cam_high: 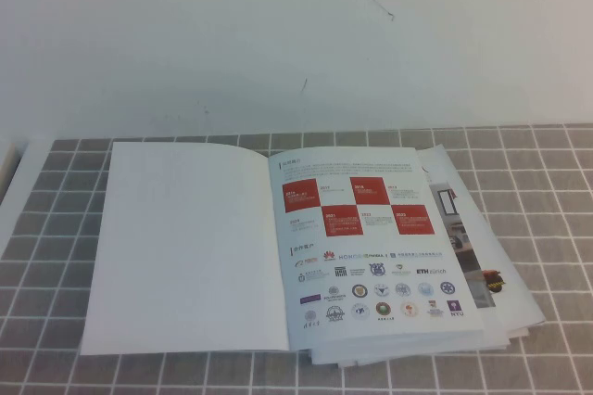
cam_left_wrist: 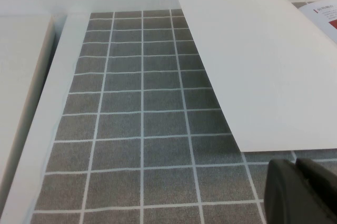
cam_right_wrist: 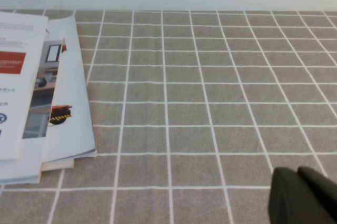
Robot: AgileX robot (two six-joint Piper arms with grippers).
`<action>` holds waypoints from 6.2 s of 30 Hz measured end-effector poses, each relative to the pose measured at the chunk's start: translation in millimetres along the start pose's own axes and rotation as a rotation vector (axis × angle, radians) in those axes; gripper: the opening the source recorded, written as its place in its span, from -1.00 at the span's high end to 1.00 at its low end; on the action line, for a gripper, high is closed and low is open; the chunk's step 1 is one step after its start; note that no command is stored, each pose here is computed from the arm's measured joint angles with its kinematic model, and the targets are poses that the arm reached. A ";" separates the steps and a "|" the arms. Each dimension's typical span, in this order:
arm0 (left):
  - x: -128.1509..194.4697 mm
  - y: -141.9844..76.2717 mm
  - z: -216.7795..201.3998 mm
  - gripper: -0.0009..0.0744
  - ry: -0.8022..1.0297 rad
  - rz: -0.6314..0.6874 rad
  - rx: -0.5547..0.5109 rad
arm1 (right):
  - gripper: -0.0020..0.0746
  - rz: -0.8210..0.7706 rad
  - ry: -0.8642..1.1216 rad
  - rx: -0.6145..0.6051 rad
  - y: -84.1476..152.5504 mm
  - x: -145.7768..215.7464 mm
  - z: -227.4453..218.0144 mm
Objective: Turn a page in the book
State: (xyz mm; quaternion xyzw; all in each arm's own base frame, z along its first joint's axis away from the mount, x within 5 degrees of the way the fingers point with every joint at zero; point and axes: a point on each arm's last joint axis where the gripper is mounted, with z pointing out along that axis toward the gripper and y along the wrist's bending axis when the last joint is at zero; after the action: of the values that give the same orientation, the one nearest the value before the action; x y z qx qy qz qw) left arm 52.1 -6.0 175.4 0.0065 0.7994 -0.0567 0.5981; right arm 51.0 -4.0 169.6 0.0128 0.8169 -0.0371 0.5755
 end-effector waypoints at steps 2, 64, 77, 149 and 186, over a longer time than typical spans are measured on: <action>0.0 0.0 0.0 0.99 0.000 0.000 0.000 | 0.95 0.000 0.000 0.000 0.0 0.0 0.0; -59.9 -2.8 -22.5 0.99 -0.722 0.008 0.031 | 0.95 0.205 -0.596 -0.022 -3.6 -51.8 -16.1; -139.4 -11.1 -34.8 0.99 -0.313 0.036 0.011 | 0.95 0.087 -0.251 0.029 -8.8 -128.5 -41.3; -55.7 -93.5 330.6 0.99 0.868 -0.045 0.402 | -0.02 0.046 0.911 -0.782 138.0 -81.8 334.6; -57.9 -99.7 333.9 0.99 0.823 -0.138 0.441 | -0.03 0.015 1.182 -0.840 143.1 -98.4 342.7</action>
State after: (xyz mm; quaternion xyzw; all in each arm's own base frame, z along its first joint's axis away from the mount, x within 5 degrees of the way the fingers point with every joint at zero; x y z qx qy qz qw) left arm 379.8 -134.6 146.2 0.1022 0.9375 -0.2576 0.2105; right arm 415.2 115.0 140.9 -0.1860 0.9366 0.2968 -0.0057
